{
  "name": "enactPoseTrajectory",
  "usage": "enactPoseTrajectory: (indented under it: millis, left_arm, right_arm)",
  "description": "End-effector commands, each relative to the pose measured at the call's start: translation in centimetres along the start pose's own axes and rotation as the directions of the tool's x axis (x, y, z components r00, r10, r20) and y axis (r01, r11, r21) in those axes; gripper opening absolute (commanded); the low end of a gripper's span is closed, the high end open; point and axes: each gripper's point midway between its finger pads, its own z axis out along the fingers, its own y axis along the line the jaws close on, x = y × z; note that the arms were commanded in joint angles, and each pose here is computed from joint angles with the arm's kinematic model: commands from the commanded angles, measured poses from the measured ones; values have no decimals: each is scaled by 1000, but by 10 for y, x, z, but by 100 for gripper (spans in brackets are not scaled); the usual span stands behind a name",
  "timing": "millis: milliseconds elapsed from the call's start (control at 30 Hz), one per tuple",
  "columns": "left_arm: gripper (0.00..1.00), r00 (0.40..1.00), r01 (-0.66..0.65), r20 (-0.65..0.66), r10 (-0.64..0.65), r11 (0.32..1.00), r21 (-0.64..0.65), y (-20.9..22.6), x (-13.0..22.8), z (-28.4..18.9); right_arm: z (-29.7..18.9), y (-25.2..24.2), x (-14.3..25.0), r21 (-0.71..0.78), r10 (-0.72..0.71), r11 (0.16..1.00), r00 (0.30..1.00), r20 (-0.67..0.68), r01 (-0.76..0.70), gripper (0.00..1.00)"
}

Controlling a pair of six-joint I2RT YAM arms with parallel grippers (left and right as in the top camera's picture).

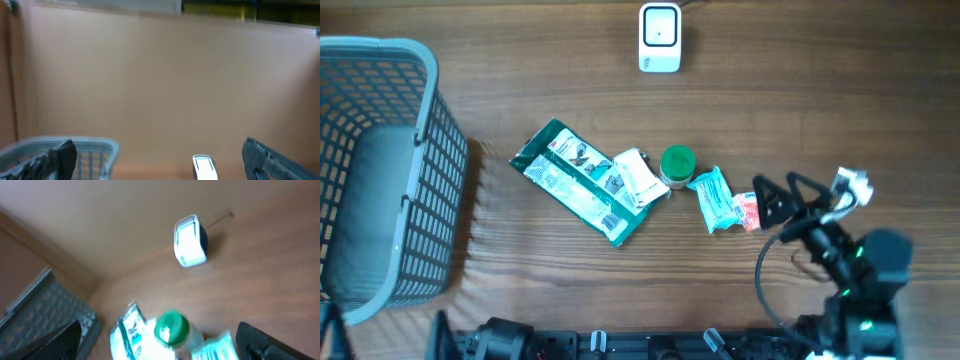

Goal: Scan the item barcode
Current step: 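Move the right gripper over the green-lidded jar and grasp it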

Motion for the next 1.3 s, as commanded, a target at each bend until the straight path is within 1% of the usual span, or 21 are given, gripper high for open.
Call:
enactPoseTrajectory:
  millis: [0,67,100,167,233,267,367,400,533,633,700,767,800,867,967,1067,1133,1167,1200,1267]
  left_arm:
    - [100,995,17,-101,-11,998,60,-11,38,18]
    - [100,990,31,-142,-20,997,76,-18,65,37]
    - [100,987,55,-152,-44,996,71,-20,75,45]
    - [100,979,96,-185,-83,993,62,-22,97,57]
    - [100,965,119,-242,-103,992,50,-24,124,64]
    - [100,955,134,-272,-118,990,41,-25,138,67]
    - [100,925,195,-333,-181,981,8,-27,176,76]
    - [100,915,206,-353,-193,979,-1,-28,188,78]
    - [100,868,257,-439,-233,966,-3,-37,238,81]
    - [100,837,254,-496,-232,967,-25,-37,270,79]
    - [100,804,282,-529,-270,957,-61,-37,289,76]
    - [100,796,277,-543,-268,958,-66,-36,296,74]
    - [100,794,276,-547,-267,959,-67,-36,297,74]
    - [100,786,272,-558,-264,960,-71,-36,300,72]
    - [100,771,263,-582,-259,962,-79,-35,306,67]
    - [100,767,262,-588,-257,962,-80,-35,308,67]
    - [100,764,260,-593,-256,962,-82,-35,309,66]
    - [100,758,257,-600,-255,963,-84,-34,311,64]
    - [100,750,253,-611,-253,963,-88,-34,314,62]
    - [100,729,243,-639,-247,965,-96,-33,321,56]
  right_arm:
    - [20,15,-39,52,-79,995,989,-121,86,100]
    - [43,8,-44,182,-39,979,958,-285,94,100]
    - [58,10,-42,234,-28,964,926,-376,124,100]
    - [84,22,-34,282,-40,938,869,-493,203,100]
    - [111,39,-16,261,-67,928,808,-586,266,100]
    - [124,47,0,231,-74,934,780,-621,272,100]
    - [138,42,41,212,-68,928,702,-709,305,100]
    - [145,37,51,235,-34,928,696,-717,288,100]
    - [166,6,99,305,62,905,616,-786,298,100]
    - [173,-14,120,379,147,880,596,-789,285,100]
    - [175,-21,131,463,248,855,599,-762,234,99]
    - [179,-13,138,484,316,862,588,-745,150,100]
    - [180,-8,141,473,309,868,582,-752,150,99]
    - [179,-5,148,457,291,873,569,-769,170,99]
    - [182,-19,171,475,288,847,546,-787,238,100]
    - [182,-42,201,516,344,813,493,-799,268,99]
    - [182,-52,212,534,366,798,478,-798,281,99]
    - [182,-56,214,540,369,789,478,-797,292,95]
    - [182,-58,214,542,366,785,482,-796,300,88]
    - [183,-57,212,536,359,789,484,-798,300,78]
